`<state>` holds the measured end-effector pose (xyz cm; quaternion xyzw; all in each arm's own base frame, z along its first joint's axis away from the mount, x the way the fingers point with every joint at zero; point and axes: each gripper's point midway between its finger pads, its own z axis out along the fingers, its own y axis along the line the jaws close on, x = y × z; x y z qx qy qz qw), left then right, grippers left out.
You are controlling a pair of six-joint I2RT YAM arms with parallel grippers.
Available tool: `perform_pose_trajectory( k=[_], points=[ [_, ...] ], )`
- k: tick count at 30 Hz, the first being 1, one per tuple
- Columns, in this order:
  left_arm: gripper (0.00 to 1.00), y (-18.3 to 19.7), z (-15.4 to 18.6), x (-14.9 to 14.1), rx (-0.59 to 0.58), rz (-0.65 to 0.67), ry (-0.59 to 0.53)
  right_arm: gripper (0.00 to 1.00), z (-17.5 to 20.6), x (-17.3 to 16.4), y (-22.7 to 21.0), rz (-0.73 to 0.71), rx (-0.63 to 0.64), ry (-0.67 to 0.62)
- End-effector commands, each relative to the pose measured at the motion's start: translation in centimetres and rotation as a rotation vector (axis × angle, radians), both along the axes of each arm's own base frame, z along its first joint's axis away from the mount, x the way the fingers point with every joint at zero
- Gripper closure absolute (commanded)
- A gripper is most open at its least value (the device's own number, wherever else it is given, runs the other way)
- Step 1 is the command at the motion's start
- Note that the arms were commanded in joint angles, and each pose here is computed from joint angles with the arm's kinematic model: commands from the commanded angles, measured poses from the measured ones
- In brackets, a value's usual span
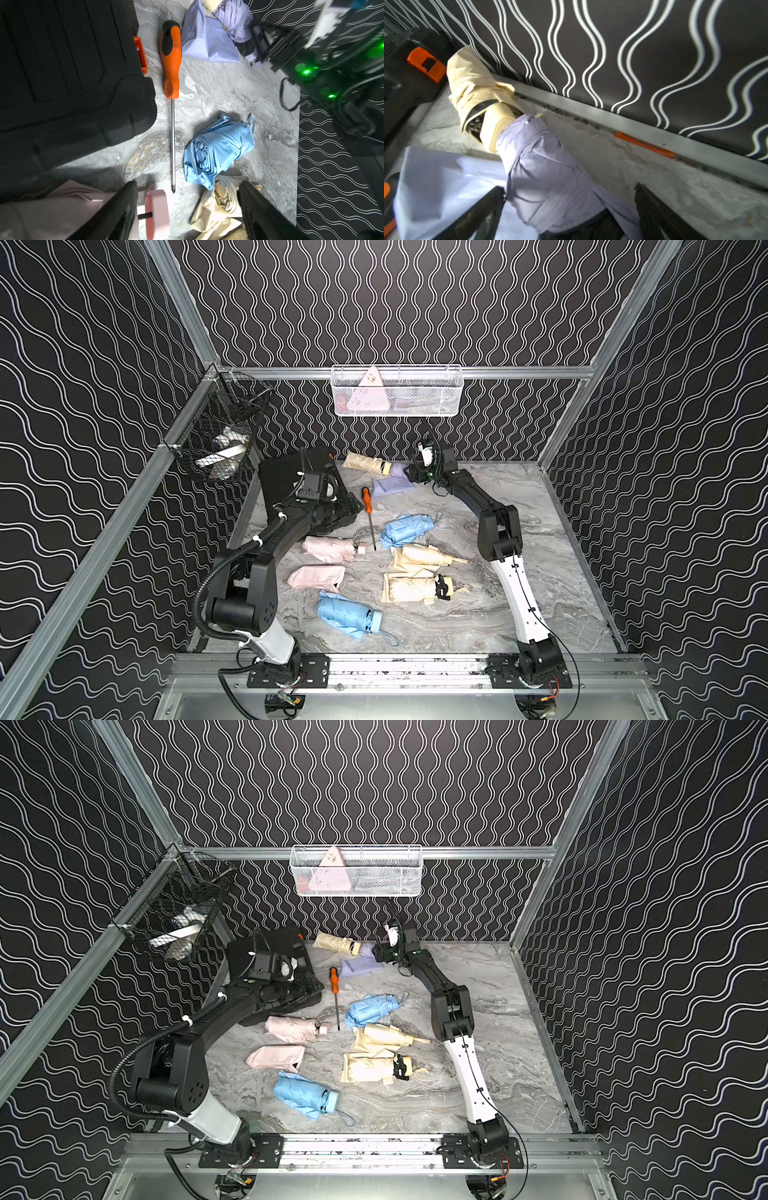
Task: Take umbrellas out of sleeves
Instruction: Adjust the umbrella at the center of the board, then move the umbrella to the center of the board.
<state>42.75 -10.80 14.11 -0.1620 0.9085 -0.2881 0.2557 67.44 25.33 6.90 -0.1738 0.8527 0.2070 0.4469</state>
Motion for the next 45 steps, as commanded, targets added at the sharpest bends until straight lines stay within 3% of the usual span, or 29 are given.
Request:
perform_pose_trajectory(
  k=[1, 3, 8, 13, 19, 24, 29, 39, 45],
  points=[
    [0.19, 0.3, 0.5, 1.3, 0.0, -0.003, -0.036, 0.01, -1.5, -2.7, 1.2, 0.108, 0.026, 0.121],
    [0.19, 0.6, 0.7, 2.5, 0.004, 0.003, -0.049, 0.01, -1.7, -5.2, 2.2, 0.181, 0.047, 0.188],
    [0.19, 0.8, 0.7, 6.8, 0.05, -0.008, -0.085, 0.01, -2.4, -13.5, 3.5, 0.326, -0.095, 0.243],
    [0.19, 0.3, -0.8, 12.0, 0.017, 0.004, -0.095, 0.01, -0.1, -18.2, 2.1, 0.307, -0.113, 0.218],
    [0.19, 0.8, -1.7, 15.7, -0.046, 0.072, -0.114, 0.0, 7.8, -13.0, 2.6, 0.148, 0.04, 0.004],
    [0.19, 2.7, -1.8, 17.0, -0.053, 0.128, -0.144, 0.03, 7.0, -6.6, 4.3, 0.071, 0.24, 0.026],
    [0.17, 3.8, -3.1, 21.0, -0.09, 0.152, -0.23, 0.01, 4.8, -3.6, 5.7, 0.036, 0.335, 0.038],
    [0.13, 4.1, -6.4, 28.4, -0.05, 0.131, -0.345, 0.01, 4.7, -5.2, 6.5, 0.071, 0.397, 0.093],
    [0.07, 5.8, -7.0, 29.6, 0.16, 0.172, -0.372, 0.0, 5.0, -7.1, 6.2, 0.073, 0.473, 0.149]
  ],
)
